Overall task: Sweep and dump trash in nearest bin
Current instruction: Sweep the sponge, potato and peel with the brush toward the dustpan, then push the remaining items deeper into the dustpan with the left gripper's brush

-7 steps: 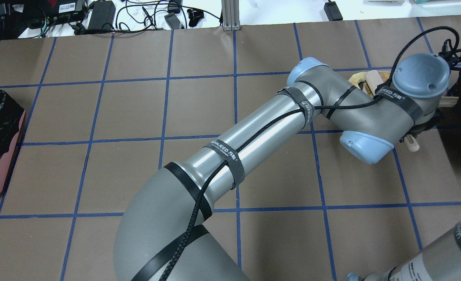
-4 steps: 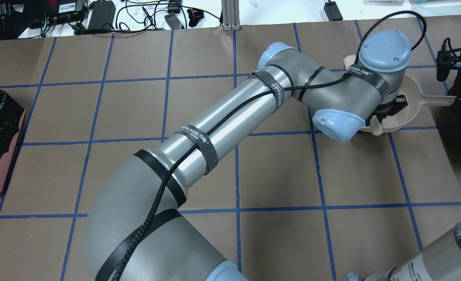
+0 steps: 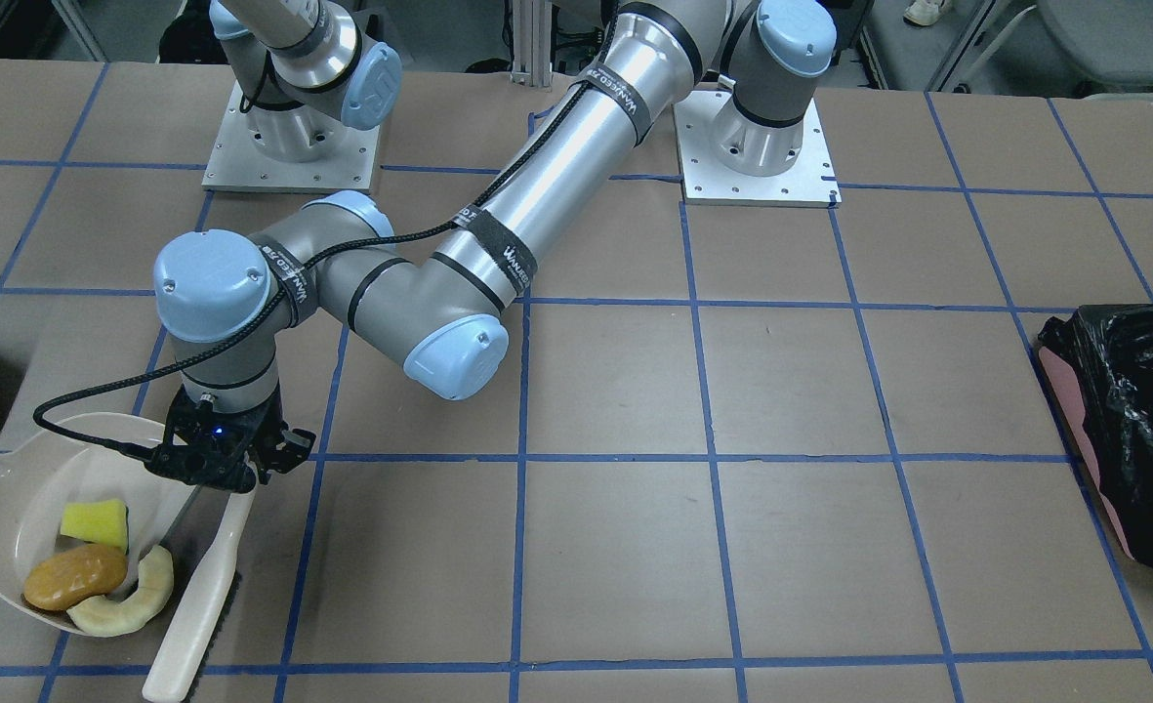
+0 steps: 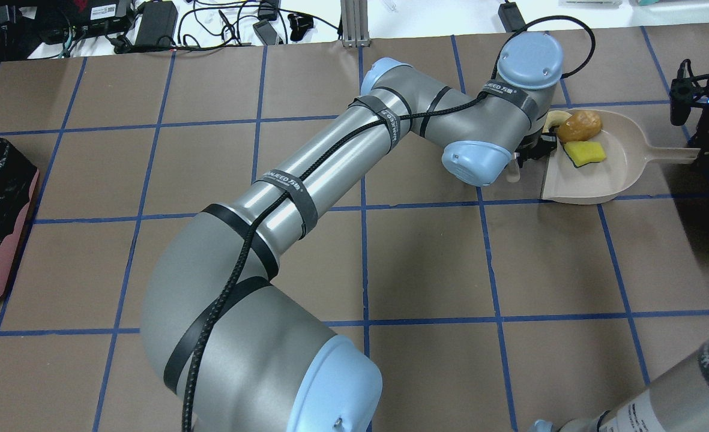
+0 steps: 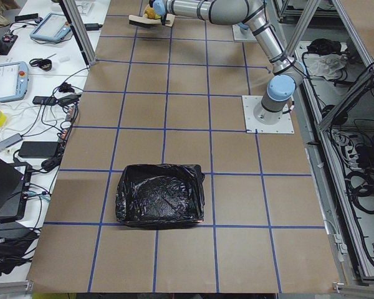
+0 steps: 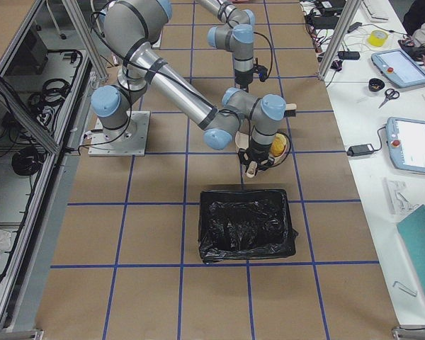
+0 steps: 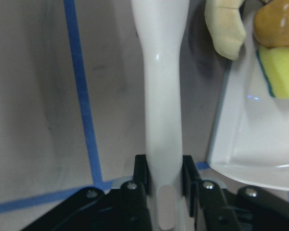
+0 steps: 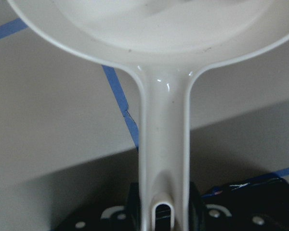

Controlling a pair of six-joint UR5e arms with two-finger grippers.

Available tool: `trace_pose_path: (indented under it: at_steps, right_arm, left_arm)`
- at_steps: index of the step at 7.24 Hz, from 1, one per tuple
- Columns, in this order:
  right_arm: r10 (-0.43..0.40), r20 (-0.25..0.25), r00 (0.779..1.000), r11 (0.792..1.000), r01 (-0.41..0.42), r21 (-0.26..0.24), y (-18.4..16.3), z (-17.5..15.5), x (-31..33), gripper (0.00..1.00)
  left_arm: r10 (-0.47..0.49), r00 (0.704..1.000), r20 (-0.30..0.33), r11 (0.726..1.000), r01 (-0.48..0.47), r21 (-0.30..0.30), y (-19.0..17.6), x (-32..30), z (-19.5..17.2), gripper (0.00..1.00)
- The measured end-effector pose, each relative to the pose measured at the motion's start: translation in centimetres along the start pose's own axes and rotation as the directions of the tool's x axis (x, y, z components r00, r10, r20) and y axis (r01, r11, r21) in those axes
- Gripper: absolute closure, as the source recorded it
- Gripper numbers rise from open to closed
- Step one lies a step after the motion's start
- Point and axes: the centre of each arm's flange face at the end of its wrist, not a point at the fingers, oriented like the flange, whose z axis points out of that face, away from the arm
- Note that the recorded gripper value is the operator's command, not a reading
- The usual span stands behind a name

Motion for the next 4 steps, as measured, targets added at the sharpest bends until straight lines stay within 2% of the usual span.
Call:
trace_pose_path:
  at_steps: [4]
  right_arm:
    - [0.004, 0.002, 1.0, 1.0, -0.005, 0.017, -0.2, -0.1, -0.1, 0.97]
  left_arm:
    - [0.163, 0.987, 0.003, 0.987, -0.163, 0.009, -1.2, 0.2, 2.7, 1.0]
